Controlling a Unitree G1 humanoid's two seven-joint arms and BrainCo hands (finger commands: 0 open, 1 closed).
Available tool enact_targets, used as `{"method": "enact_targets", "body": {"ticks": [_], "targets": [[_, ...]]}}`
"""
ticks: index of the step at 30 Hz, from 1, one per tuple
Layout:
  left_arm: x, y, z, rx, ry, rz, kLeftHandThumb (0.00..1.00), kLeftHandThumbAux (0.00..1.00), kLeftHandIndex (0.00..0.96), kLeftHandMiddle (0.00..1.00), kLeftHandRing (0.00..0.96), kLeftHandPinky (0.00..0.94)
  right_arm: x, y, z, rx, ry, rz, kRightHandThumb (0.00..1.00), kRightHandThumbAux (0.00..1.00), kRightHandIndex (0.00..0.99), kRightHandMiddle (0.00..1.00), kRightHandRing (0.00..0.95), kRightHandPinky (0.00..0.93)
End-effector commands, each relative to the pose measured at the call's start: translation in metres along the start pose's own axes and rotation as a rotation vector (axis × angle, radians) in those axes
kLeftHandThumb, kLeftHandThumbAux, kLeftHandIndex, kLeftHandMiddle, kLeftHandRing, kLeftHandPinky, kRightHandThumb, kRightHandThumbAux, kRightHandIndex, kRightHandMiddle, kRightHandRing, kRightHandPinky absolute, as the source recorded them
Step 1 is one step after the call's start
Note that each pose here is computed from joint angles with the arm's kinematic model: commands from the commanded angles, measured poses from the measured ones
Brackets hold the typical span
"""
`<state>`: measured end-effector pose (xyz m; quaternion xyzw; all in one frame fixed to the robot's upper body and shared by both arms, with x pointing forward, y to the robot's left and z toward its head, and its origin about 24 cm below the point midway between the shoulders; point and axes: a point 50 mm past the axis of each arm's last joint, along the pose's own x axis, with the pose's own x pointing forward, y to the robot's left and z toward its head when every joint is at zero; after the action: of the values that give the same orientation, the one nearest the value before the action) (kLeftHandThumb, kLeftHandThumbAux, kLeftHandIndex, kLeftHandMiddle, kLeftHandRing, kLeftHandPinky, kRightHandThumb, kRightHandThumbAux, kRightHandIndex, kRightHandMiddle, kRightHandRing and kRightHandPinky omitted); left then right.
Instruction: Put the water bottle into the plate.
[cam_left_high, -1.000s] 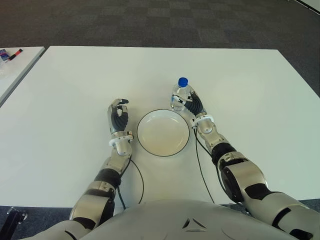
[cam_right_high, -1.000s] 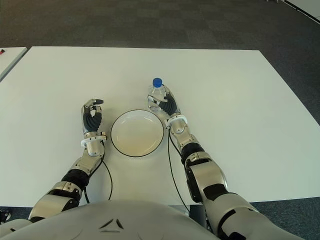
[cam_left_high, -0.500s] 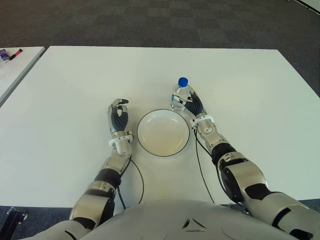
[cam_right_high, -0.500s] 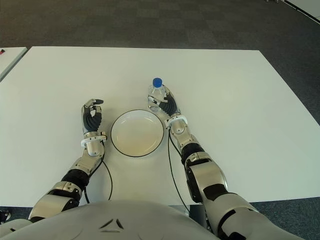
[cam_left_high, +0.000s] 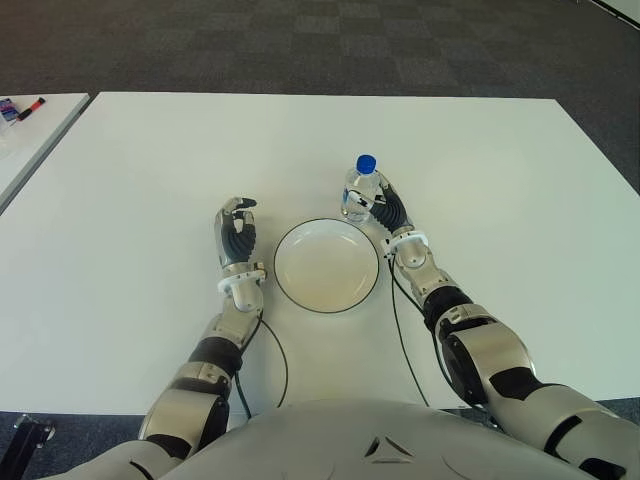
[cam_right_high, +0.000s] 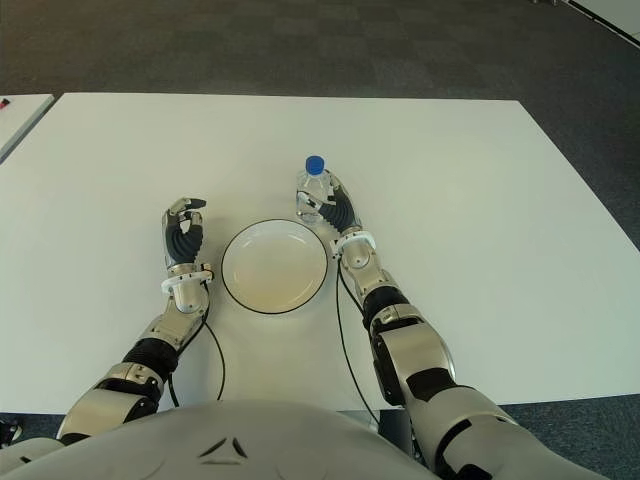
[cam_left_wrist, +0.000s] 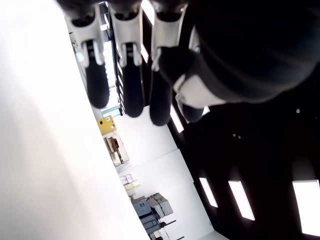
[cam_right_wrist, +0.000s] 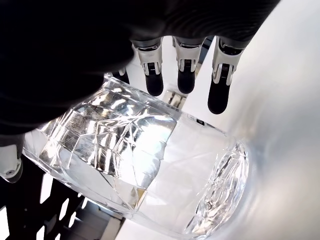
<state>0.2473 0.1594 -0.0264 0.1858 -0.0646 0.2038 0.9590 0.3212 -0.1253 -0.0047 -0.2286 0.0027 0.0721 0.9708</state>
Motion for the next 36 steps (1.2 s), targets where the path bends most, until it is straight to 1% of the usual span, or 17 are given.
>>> {"method": "enact_targets", "body": {"ticks": [1, 2, 8, 10, 12, 13, 15, 16, 19, 20, 21, 22, 25, 36], "targets": [[-0.0044, 0.0026, -0.0075, 0.029, 0.034, -0.009, 0.839, 0.674, 0.464, 0.413, 0.356, 0.38, -0.0035, 0.0001, -0.0072, -0.006, 0.034, -0.013, 0.708, 0.405, 0.054, 0.074, 0.084, 0.233], [-0.0044, 0.0028, -0.0075, 0.024, 0.035, -0.008, 0.839, 0.674, 0.464, 0.414, 0.356, 0.38, -0.0035, -0.0001, -0.0071, -0.014, 0.033, -0.017, 0.707, 0.405, 0.055, 0.076, 0.086, 0.234], [-0.0046, 0.0033, -0.0072, 0.006, 0.033, -0.005, 0.84, 0.673, 0.459, 0.42, 0.359, 0.39, -0.0039, -0.0007, -0.0066, -0.049, 0.019, -0.045, 0.698, 0.426, 0.107, 0.146, 0.166, 0.285], [-0.0043, 0.0034, -0.0071, 0.004, 0.032, -0.004, 0.84, 0.673, 0.457, 0.422, 0.362, 0.395, -0.004, -0.0008, -0.0064, -0.055, 0.017, -0.051, 0.708, 0.436, 0.143, 0.185, 0.204, 0.307], [-0.0041, 0.0035, -0.0072, 0.006, 0.031, -0.003, 0.84, 0.673, 0.457, 0.422, 0.363, 0.397, -0.0042, -0.0009, -0.0063, -0.055, 0.014, -0.058, 0.712, 0.44, 0.155, 0.199, 0.217, 0.315], [-0.0041, 0.0036, -0.0073, 0.007, 0.03, -0.003, 0.84, 0.673, 0.457, 0.421, 0.362, 0.394, -0.0044, -0.0009, -0.0062, -0.053, 0.012, -0.062, 0.722, 0.447, 0.2, 0.234, 0.247, 0.34], [-0.004, 0.0037, -0.0076, 0.009, 0.029, -0.004, 0.84, 0.673, 0.457, 0.421, 0.361, 0.393, -0.005, -0.0011, -0.0058, -0.045, 0.005, -0.08, 0.731, 0.452, 0.24, 0.265, 0.273, 0.362], [-0.004, 0.0035, -0.0076, 0.012, 0.028, -0.003, 0.84, 0.673, 0.458, 0.42, 0.361, 0.394, -0.0055, -0.0014, -0.0054, -0.037, -0.001, -0.094, 0.751, 0.46, 0.292, 0.314, 0.316, 0.39], [-0.0039, 0.0031, -0.0073, 0.017, 0.023, 0.0, 0.84, 0.673, 0.46, 0.42, 0.365, 0.398, -0.0063, -0.0018, -0.0048, -0.025, -0.012, -0.115, 0.779, 0.474, 0.37, 0.394, 0.385, 0.435], [-0.0038, 0.0031, -0.0071, 0.018, 0.021, 0.001, 0.84, 0.673, 0.46, 0.42, 0.368, 0.4, -0.0064, -0.0017, -0.0047, -0.024, -0.013, -0.118, 0.769, 0.519, 0.381, 0.409, 0.395, 0.443], [-0.0037, 0.0032, -0.007, 0.019, 0.019, 0.002, 0.84, 0.673, 0.461, 0.42, 0.371, 0.403, -0.0065, -0.0018, -0.0045, -0.022, -0.016, -0.123, 0.754, 0.584, 0.397, 0.43, 0.41, 0.454], [-0.0037, 0.0032, -0.0069, 0.02, 0.017, 0.003, 0.841, 0.672, 0.461, 0.421, 0.374, 0.405, -0.0067, -0.0018, -0.0044, -0.02, -0.018, -0.129, 0.784, 0.618, 0.398, 0.446, 0.423, 0.462], [-0.0036, 0.003, -0.0065, 0.015, 0.016, 0.004, 0.841, 0.672, 0.46, 0.424, 0.381, 0.409, -0.007, -0.0018, -0.0043, -0.019, -0.021, -0.136, 0.82, 0.66, 0.392, 0.472, 0.444, 0.469], [-0.0034, 0.003, -0.0067, -0.001, 0.02, 0.002, 0.842, 0.671, 0.456, 0.428, 0.386, 0.408, -0.0077, -0.0026, -0.0051, -0.009, -0.019, -0.151, 0.836, 0.682, 0.375, 0.5, 0.465, 0.469]]}}
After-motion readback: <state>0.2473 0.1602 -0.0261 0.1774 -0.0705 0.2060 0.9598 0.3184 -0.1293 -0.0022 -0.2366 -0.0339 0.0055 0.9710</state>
